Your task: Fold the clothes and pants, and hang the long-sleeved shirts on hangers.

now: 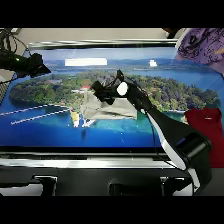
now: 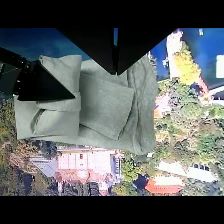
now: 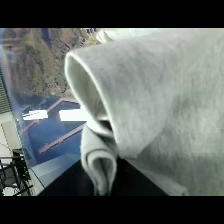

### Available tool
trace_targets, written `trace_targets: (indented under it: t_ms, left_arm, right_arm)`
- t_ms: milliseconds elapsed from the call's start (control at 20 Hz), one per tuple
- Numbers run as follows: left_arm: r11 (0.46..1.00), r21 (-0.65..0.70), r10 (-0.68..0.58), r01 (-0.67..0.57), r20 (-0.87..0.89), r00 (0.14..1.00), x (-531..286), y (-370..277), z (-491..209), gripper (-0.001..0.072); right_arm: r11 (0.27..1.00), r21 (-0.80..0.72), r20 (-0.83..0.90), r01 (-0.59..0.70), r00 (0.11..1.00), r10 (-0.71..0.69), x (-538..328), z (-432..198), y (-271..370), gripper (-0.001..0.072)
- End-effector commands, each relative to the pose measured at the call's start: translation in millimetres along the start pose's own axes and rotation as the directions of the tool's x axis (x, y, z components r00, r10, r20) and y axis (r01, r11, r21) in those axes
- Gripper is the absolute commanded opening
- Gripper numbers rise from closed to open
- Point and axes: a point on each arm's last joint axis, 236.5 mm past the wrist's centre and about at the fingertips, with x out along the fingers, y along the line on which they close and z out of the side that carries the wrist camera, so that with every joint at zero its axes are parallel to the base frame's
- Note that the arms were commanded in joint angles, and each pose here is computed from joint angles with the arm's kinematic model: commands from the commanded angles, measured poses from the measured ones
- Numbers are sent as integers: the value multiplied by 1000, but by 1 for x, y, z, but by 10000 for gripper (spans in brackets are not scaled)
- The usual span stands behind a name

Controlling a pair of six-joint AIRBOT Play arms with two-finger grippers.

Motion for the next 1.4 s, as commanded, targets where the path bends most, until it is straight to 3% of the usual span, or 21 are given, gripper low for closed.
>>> trace_targets:
  t_ms: [0, 250, 300, 450, 600, 700, 950, 1000, 1100, 1150, 1350]
  left_arm:
    - [1000, 0, 1, -1, 1, 1000, 0, 0, 0, 19]
    - [1000, 0, 1, -1, 1, 1000, 0, 0, 0, 19]
    - [1000, 0, 1, -1, 0, 1000, 0, 0, 0, 19]
    - [1000, 0, 1, -1, -3, 1000, 0, 0, -1, 19]
    - [1000, -1, 1, -1, -6, 1000, 0, 1, -2, 19]
    - [1000, 0, 1, -1, -7, 1000, 0, 0, -2, 19]
    - [1000, 0, 1, -1, -7, 1000, 0, 0, -2, 19]
    - [1000, 0, 1, -1, -8, 1000, 0, 0, -2, 19]
    - [1000, 0, 2, -2, -10, 1000, 0, 1, -2, 20]
    - [1000, 0, 2, -2, -10, 1000, 0, 1, -3, 19]
    - [1000, 0, 1, -1, -11, 1000, 0, 1, -3, 20]
  right_arm:
    - [1000, 26, -23, 2, 1000, -2, 18, -11, -7, 32]
    - [1000, 23, -23, -5, 1000, 5, 35, -23, -8, 34]
    - [1000, 7, -5, -18, 1000, 18, 36, -21, -5, 63]
    - [997, 22, 43, -79, 996, 78, 35, -10, 10, 338]
    - [994, -23, -5, -104, 995, 104, 26, -22, 22, 396]
    - [992, -65, -25, -110, 994, 109, 12, -25, 31, 500]
    - [983, -138, 13, -119, 992, 122, -77, 33, 42, 500]
    - [982, -166, 24, -95, 995, 101, -104, 52, 32, 508]
    - [979, -201, 37, -10, 999, 18, -153, 88, -6, 620]
    - [979, -199, 39, 42, 999, -35, -174, 106, -34, 642]
    - [990, -69, -21, 120, 992, -122, -218, 146, -135, 655]
